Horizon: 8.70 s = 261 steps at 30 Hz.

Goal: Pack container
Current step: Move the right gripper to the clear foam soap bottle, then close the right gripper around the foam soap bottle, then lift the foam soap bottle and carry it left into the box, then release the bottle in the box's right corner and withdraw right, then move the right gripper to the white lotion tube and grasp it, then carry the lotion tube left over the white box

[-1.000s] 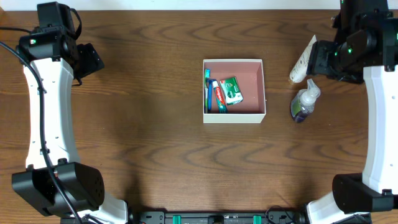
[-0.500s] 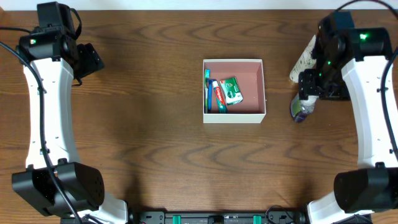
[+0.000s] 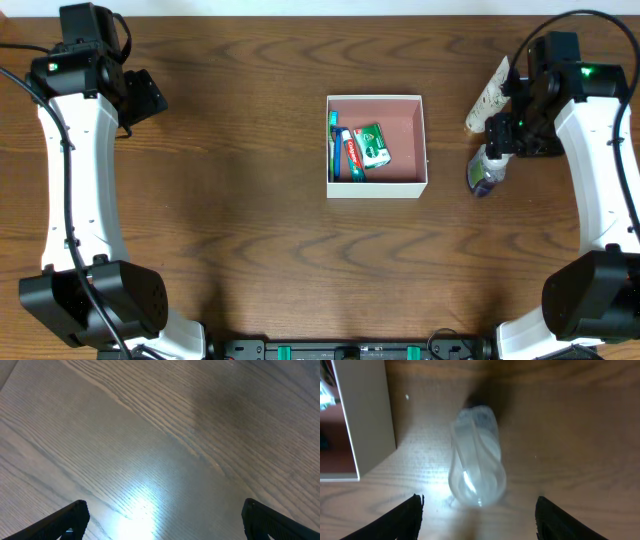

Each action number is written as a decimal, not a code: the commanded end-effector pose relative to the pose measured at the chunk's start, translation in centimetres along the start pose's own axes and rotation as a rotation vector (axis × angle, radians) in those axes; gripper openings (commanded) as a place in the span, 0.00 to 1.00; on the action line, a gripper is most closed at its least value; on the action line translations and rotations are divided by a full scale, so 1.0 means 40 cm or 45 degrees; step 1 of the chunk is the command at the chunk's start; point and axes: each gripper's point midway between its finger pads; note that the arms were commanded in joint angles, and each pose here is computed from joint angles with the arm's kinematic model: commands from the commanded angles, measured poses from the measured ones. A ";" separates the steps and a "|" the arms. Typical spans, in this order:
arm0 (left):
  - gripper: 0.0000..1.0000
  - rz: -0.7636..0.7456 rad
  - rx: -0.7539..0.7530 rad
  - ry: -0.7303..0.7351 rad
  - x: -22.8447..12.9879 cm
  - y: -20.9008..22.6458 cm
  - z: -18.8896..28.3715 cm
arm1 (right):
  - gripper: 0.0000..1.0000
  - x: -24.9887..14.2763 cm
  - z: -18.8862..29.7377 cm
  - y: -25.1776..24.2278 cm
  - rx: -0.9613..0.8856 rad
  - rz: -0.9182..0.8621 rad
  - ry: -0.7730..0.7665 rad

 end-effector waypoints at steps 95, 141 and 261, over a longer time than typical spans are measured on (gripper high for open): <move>0.98 0.006 0.014 0.001 -0.001 0.005 -0.004 | 0.11 0.283 0.409 0.153 0.048 0.156 -0.755; 0.98 0.006 0.014 0.001 -0.001 0.005 -0.004 | 0.15 0.374 0.038 0.283 0.031 0.096 -0.326; 0.98 0.006 0.014 0.001 -0.001 0.005 -0.004 | 0.01 0.413 0.489 0.006 -0.002 -0.101 -0.899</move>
Point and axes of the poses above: each gripper's point midway between its finger pads, its own z axis back along the fingers, its own y axis along the line the jaws close on, x = y × z, and after that the axes turned 15 degrees about z, right-handed
